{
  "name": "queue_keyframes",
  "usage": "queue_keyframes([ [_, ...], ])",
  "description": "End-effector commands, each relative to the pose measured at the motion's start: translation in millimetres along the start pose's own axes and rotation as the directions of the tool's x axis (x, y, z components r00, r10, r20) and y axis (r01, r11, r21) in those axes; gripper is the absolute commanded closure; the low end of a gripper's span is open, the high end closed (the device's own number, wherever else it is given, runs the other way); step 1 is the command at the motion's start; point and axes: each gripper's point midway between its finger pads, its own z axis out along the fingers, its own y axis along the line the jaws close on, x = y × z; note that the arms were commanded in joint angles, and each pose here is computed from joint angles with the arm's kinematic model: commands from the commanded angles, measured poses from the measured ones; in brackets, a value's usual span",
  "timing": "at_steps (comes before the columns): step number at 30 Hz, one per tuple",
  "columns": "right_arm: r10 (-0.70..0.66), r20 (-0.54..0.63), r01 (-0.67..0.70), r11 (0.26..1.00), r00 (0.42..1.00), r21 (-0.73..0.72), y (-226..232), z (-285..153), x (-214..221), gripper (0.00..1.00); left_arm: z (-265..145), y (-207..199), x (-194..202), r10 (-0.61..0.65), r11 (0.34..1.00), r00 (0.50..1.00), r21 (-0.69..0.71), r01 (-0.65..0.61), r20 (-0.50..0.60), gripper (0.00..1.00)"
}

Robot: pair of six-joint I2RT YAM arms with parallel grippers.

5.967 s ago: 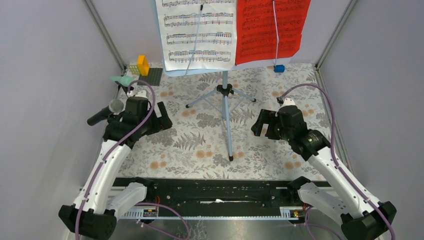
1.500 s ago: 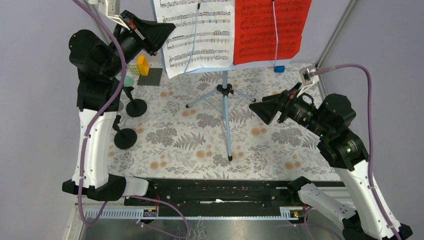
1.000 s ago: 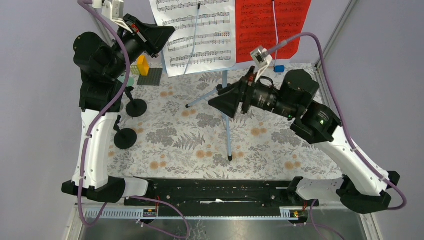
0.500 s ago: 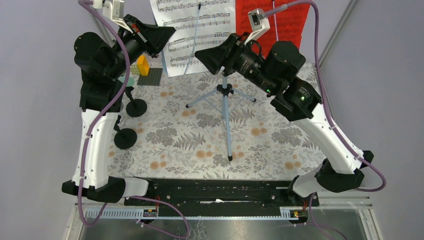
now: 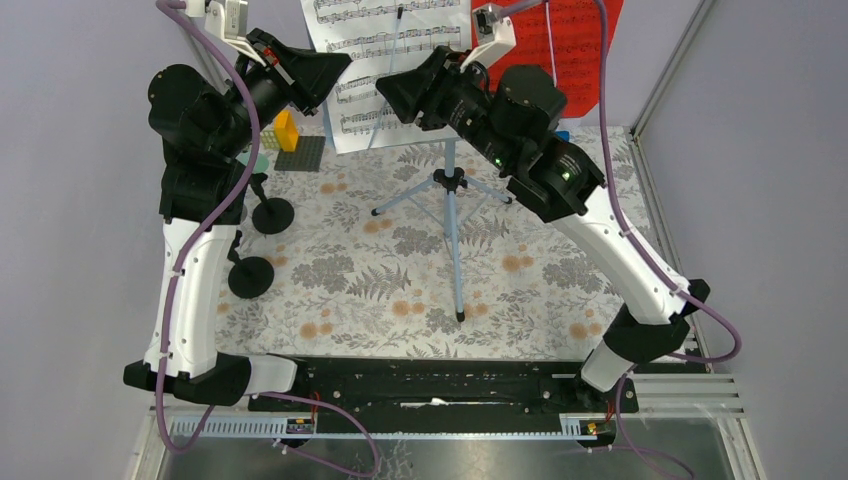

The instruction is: Pack up the instrument practice props

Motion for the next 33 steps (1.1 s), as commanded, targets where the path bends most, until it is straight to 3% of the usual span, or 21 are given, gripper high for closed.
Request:
queue_keyframes([
  [1,0.026,0.089,-0.023,0.999,0.996,-0.028,15,8,-26,0.51,-7,-17,-19,0.028,0.999,0.998,0.042,-0.030,0.052,1.00],
  [12,-0.007,0.103,0.013,0.999,0.995,-0.052,18,14,-26,0.80,-11,-16,-21,0.038,0.999,0.998,0.026,-0.039,0.058,1.00],
  [19,-0.076,0.103,0.086,0.991,0.992,-0.101,23,8,-23,0.95,-22,-13,-38,0.073,0.996,0.992,-0.056,-0.067,0.101,1.00],
  [33,-0.114,0.118,0.123,0.990,0.986,-0.069,13,3,-22,0.99,-67,-2,-82,0.221,0.938,0.957,-0.309,-0.155,0.189,1.00],
])
